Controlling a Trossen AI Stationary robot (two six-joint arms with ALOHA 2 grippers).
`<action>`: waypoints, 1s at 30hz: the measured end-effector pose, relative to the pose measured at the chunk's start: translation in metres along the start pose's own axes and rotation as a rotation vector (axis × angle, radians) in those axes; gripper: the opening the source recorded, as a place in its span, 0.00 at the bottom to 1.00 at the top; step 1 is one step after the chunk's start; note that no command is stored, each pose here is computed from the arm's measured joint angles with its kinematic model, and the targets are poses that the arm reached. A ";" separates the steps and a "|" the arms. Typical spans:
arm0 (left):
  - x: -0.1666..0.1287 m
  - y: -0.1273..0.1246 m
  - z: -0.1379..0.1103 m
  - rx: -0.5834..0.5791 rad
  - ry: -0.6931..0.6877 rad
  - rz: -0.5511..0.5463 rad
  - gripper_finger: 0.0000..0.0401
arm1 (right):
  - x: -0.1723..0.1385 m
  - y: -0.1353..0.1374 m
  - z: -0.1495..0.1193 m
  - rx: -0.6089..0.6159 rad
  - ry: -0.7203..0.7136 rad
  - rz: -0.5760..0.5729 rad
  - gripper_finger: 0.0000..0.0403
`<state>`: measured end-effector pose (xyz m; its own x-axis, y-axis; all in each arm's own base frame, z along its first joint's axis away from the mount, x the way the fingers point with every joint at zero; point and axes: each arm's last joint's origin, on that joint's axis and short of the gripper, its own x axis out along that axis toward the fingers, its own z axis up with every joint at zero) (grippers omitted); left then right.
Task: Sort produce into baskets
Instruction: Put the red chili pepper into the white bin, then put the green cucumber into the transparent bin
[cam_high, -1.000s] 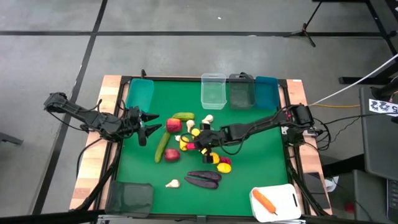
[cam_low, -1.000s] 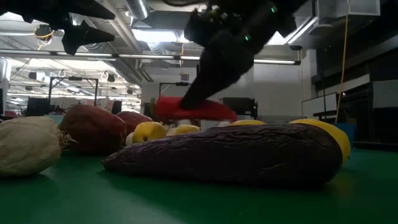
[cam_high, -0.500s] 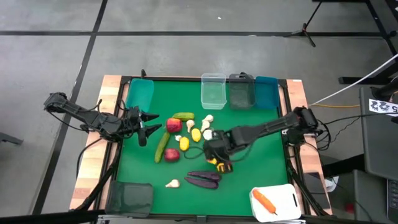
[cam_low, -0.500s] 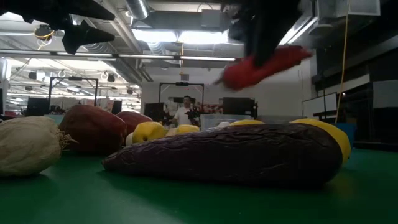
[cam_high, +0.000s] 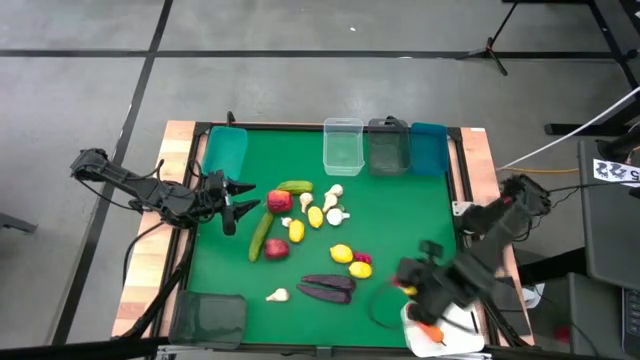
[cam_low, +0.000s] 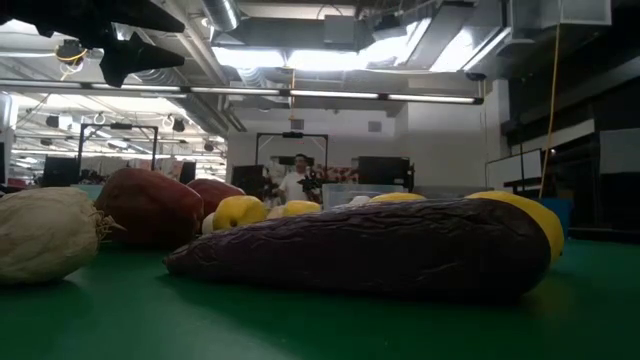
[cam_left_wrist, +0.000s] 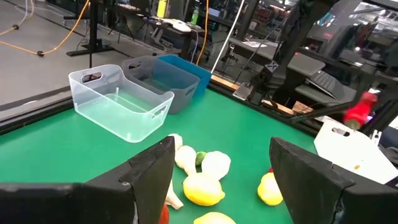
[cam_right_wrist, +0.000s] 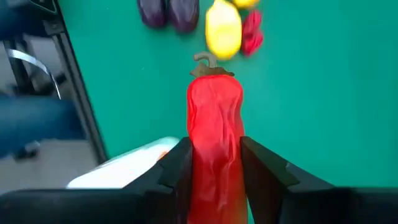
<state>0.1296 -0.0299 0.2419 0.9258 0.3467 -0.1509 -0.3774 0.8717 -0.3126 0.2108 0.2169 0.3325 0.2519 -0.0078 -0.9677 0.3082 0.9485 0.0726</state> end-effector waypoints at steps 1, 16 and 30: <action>0.000 0.000 0.000 0.000 0.000 0.000 0.64 | -0.002 0.006 -0.012 0.043 -0.007 0.002 0.30; 0.000 0.000 0.000 -0.010 0.000 0.000 0.64 | 0.007 0.049 -0.121 0.469 -0.011 -0.045 0.30; 0.000 0.000 0.000 -0.010 0.000 0.000 0.64 | 0.022 0.053 -0.127 0.472 0.054 -0.160 0.57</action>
<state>0.1296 -0.0299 0.2419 0.9259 0.3465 -0.1507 -0.3773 0.8684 -0.3217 0.1158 0.3069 0.2844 0.1231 -0.1132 -0.9859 0.7238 0.6900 0.0111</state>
